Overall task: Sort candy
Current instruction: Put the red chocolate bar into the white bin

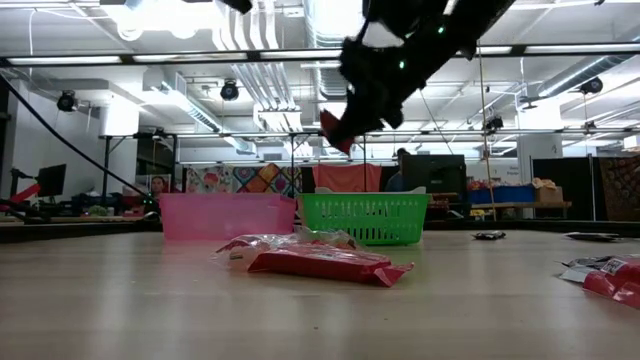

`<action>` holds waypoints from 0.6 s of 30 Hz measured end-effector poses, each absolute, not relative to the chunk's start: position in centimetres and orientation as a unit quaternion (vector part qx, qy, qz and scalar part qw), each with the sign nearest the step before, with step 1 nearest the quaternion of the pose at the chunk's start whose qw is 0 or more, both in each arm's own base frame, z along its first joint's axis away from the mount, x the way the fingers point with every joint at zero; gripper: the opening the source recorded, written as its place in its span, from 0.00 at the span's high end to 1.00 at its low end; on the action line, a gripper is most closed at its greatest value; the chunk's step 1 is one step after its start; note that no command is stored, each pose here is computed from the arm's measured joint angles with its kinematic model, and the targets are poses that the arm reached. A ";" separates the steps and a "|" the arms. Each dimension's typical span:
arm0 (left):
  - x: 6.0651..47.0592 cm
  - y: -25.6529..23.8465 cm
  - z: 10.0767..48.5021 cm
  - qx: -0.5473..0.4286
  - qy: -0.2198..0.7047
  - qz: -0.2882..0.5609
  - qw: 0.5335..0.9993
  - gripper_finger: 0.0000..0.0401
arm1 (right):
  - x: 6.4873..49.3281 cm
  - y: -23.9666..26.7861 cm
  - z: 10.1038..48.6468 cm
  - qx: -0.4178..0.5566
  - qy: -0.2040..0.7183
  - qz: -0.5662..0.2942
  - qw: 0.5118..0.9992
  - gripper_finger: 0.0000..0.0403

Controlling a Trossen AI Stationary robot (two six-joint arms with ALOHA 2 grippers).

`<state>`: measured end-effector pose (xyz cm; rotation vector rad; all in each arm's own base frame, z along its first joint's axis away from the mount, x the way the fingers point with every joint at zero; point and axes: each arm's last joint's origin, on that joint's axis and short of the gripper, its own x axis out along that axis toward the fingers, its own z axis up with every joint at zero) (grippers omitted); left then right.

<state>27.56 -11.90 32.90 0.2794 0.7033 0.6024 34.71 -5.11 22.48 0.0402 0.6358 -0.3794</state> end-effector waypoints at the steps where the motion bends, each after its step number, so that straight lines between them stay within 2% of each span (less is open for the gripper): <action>1: 27.3 -12.1 32.4 0.137 0.349 0.279 0.884 0.81 | 34.5 -6.1 22.5 0.012 0.324 -0.208 0.923 0.93; 9: 26.2 -13.6 27.5 0.096 0.388 0.217 0.891 0.81 | 32.2 -14.3 22.4 0.021 0.339 -0.309 0.888 0.90; 13: 25.9 -13.7 26.0 0.069 0.389 0.232 0.889 0.81 | 31.3 -16.8 21.8 0.076 0.337 -0.279 0.896 0.81; 18: 25.8 -13.6 24.8 0.054 0.390 0.242 0.887 0.81 | 30.8 -17.7 21.6 0.095 0.337 -0.281 0.894 0.73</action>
